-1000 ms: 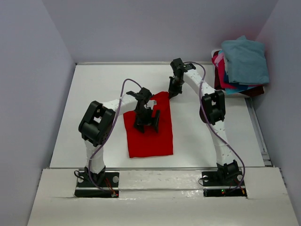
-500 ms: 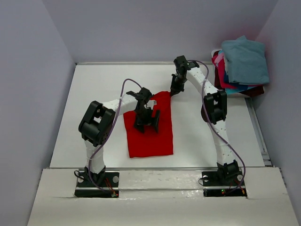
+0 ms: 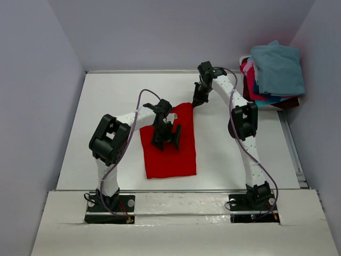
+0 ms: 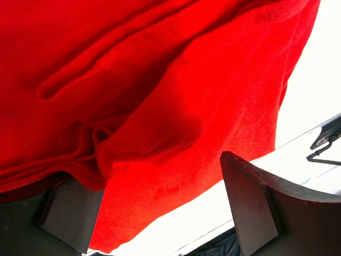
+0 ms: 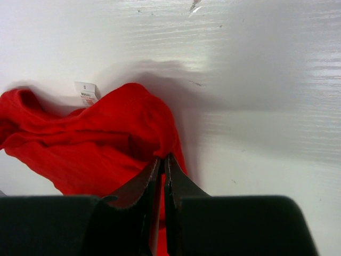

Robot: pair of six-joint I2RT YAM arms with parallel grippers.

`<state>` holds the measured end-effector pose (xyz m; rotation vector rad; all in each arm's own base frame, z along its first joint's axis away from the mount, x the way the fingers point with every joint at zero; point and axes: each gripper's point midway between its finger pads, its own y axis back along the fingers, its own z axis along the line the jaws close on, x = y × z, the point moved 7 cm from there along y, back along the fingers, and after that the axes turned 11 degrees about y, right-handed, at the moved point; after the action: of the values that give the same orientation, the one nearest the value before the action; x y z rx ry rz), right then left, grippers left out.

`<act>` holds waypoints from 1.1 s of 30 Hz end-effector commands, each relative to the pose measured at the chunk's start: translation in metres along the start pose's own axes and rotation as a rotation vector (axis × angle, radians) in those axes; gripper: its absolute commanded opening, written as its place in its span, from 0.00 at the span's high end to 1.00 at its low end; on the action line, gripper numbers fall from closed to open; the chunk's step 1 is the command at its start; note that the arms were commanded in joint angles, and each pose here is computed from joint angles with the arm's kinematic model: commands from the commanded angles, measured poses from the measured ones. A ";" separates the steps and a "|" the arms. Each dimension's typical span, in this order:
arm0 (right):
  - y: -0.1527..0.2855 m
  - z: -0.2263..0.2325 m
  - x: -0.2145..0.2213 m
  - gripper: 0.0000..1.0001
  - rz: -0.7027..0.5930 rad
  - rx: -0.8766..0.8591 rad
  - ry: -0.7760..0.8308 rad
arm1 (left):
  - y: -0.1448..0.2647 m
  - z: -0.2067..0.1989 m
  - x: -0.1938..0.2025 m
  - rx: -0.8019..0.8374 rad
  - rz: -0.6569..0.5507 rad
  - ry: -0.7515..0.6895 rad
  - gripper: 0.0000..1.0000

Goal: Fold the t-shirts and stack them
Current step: Fold the tshirt

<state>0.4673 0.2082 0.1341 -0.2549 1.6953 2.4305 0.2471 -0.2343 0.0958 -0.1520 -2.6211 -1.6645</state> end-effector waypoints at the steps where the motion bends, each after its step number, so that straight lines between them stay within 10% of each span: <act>1: 0.027 0.012 -0.015 0.86 -0.078 -0.078 0.027 | -0.028 0.017 0.017 -0.063 0.085 -0.008 0.01; 33: -0.009 0.030 -0.018 0.78 -0.026 -0.338 0.006 | -0.028 0.017 0.017 -0.060 0.087 -0.010 0.01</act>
<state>0.4786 0.2336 0.1423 -0.3003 1.3619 2.6414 0.2471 -0.2343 0.0959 -0.1517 -2.6214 -1.6638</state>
